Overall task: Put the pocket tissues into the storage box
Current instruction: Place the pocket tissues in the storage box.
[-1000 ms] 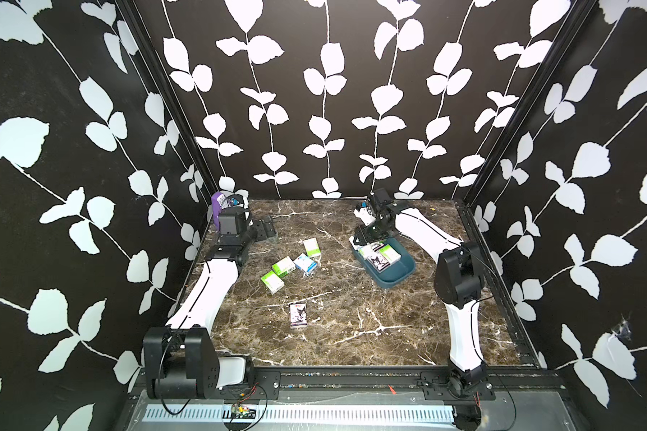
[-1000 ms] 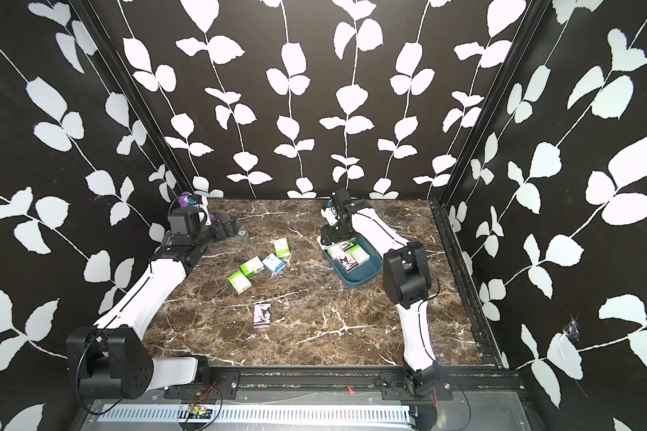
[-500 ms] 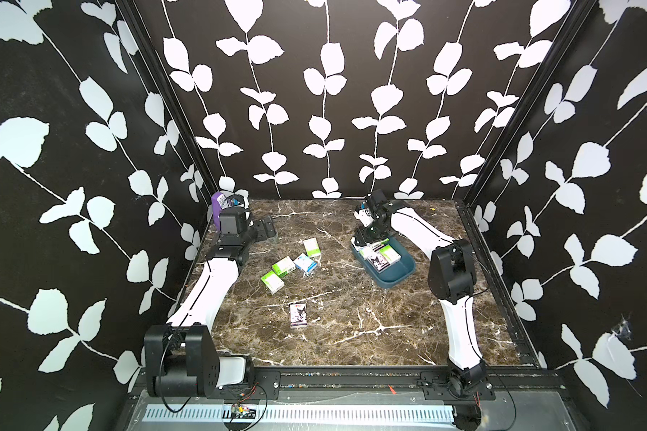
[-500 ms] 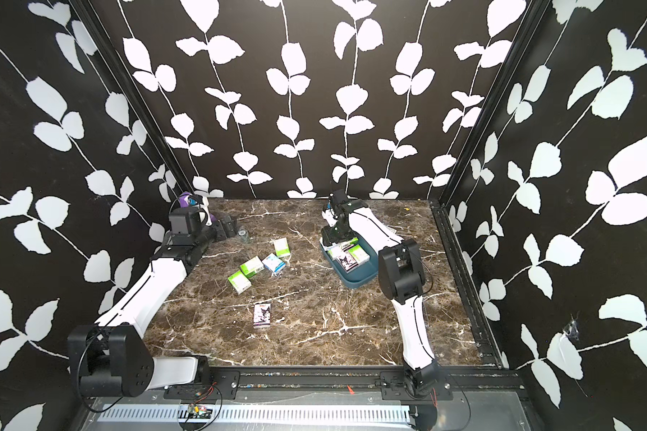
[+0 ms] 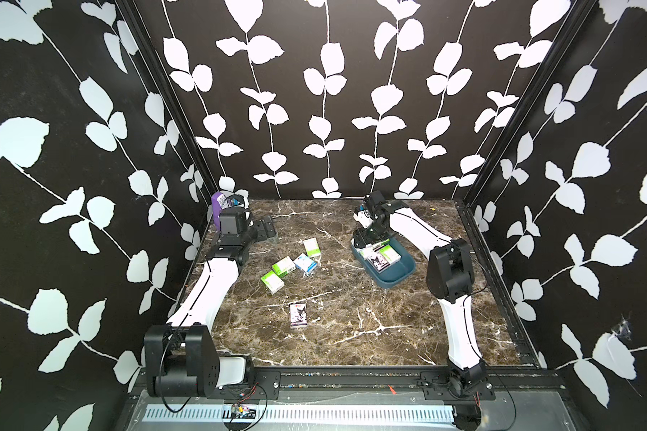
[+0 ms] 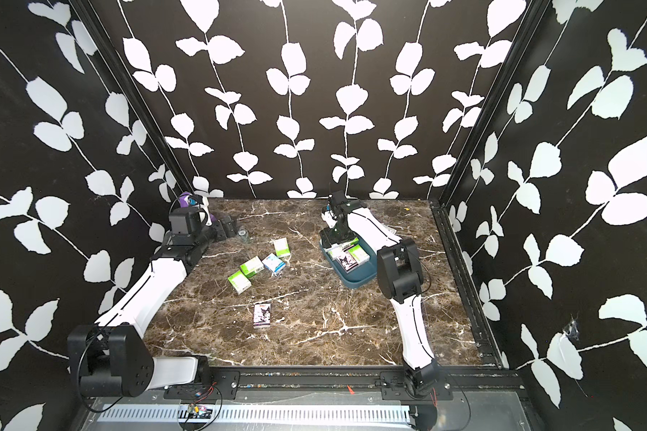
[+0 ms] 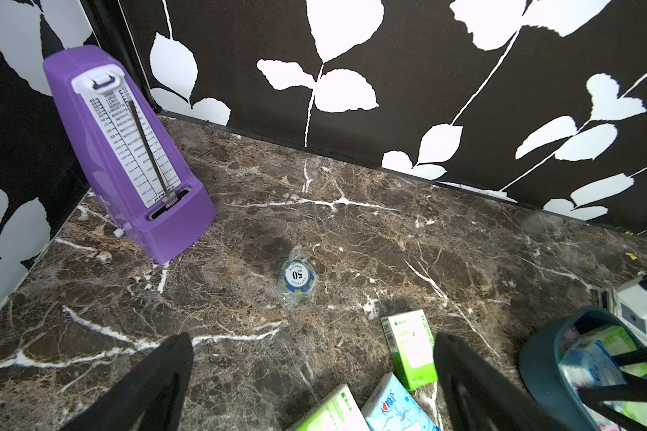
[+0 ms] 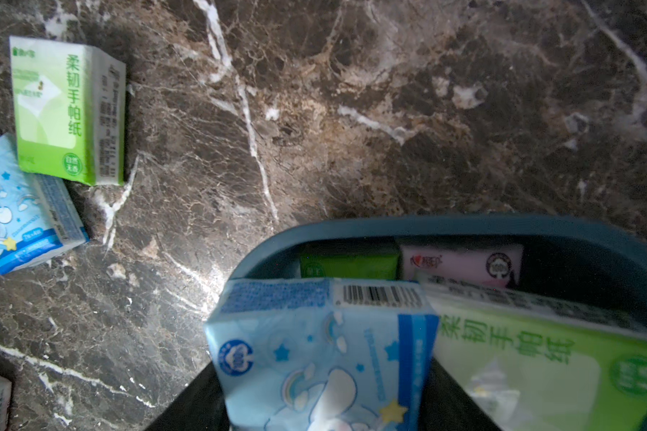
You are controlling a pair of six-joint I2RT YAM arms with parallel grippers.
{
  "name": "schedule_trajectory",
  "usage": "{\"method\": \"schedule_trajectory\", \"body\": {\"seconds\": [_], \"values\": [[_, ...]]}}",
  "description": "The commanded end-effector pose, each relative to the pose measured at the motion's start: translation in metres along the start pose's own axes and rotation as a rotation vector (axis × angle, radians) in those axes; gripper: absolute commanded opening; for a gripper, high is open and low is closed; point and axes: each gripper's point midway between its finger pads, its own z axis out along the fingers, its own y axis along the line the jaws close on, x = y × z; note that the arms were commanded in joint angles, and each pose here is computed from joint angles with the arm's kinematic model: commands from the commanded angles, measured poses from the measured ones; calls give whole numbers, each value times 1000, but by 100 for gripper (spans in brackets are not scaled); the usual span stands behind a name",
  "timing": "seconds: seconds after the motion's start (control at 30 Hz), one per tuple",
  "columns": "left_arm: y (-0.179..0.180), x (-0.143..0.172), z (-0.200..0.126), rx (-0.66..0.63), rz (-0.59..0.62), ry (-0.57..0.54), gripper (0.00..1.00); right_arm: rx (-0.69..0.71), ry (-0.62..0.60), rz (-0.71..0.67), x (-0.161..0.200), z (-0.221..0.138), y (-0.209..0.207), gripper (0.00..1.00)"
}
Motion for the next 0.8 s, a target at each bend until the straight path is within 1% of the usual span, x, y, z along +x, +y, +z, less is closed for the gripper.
{"method": "schedule_trajectory", "body": {"seconds": [0.0, 0.3, 0.43, 0.53, 0.77], "values": [[-2, -11, -5, 8, 4, -28, 99, 42, -12, -21, -10, -5, -6, 75], [-2, -11, -6, 8, 4, -28, 99, 77, -55, -42, -19, -30, -8, 83], [-2, -10, -5, 12, 0, -25, 99, 91, -81, -47, -22, -44, -8, 85], [-3, -10, -5, 13, -2, -25, 99, 95, -102, -48, -25, -54, -6, 84], [-2, -9, -5, 12, -1, -25, 99, 55, -171, -32, -30, -72, 8, 78]]}}
